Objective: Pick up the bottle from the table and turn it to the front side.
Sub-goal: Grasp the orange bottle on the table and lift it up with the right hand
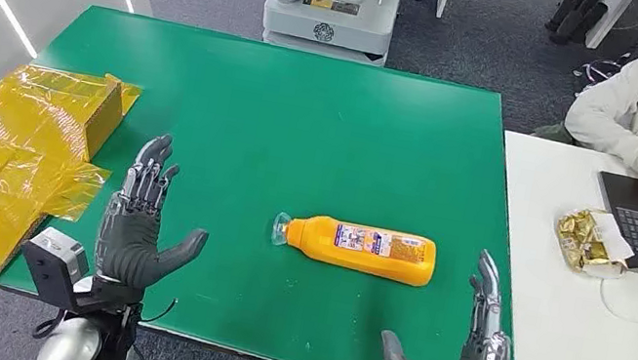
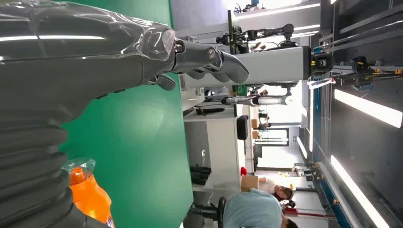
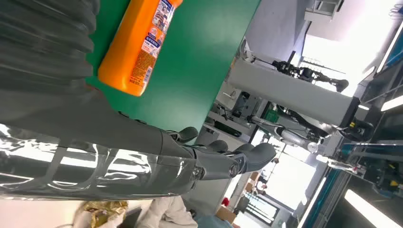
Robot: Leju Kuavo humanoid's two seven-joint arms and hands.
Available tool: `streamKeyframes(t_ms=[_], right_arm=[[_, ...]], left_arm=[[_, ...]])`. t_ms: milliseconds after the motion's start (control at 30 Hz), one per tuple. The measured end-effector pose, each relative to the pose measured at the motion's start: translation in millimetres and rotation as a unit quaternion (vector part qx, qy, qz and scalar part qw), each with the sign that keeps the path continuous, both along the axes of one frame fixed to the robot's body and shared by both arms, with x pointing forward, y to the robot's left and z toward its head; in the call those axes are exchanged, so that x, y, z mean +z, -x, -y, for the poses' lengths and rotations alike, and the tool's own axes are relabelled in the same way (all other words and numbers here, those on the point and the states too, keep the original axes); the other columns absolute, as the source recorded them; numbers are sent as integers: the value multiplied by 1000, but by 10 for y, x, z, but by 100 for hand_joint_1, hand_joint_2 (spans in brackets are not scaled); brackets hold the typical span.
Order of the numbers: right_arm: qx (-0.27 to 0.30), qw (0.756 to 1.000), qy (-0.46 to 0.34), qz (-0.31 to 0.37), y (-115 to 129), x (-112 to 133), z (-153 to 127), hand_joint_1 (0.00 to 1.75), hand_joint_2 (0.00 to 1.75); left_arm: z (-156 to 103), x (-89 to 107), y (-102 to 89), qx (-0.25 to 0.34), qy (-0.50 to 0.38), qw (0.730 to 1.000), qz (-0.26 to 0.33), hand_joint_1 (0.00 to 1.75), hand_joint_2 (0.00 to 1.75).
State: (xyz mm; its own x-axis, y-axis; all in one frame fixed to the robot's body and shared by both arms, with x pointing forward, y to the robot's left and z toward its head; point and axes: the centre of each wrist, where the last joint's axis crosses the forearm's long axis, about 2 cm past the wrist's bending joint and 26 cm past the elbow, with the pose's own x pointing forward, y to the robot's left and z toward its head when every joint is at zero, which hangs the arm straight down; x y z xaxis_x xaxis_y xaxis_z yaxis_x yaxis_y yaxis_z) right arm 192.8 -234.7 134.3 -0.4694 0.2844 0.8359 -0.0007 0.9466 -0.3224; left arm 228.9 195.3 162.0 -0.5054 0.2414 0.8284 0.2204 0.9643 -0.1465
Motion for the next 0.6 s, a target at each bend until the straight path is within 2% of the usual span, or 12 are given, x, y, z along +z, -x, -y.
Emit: streamKeyframes(t_ms=[200, 400, 600], right_arm=[[-4, 999, 49, -6, -209, 23, 23, 0, 175], [-12, 993, 115, -16, -612, 4, 164, 0, 175], [-15, 990, 136, -27, -753, -38, 241, 0, 175]], left_arm=[[21, -20, -7, -13, -2, 1000, -2, 0, 175], [50, -35, -61, -28, -4, 1000, -1, 0, 175], [66, -51, -89, -34, -6, 999, -4, 0, 175]])
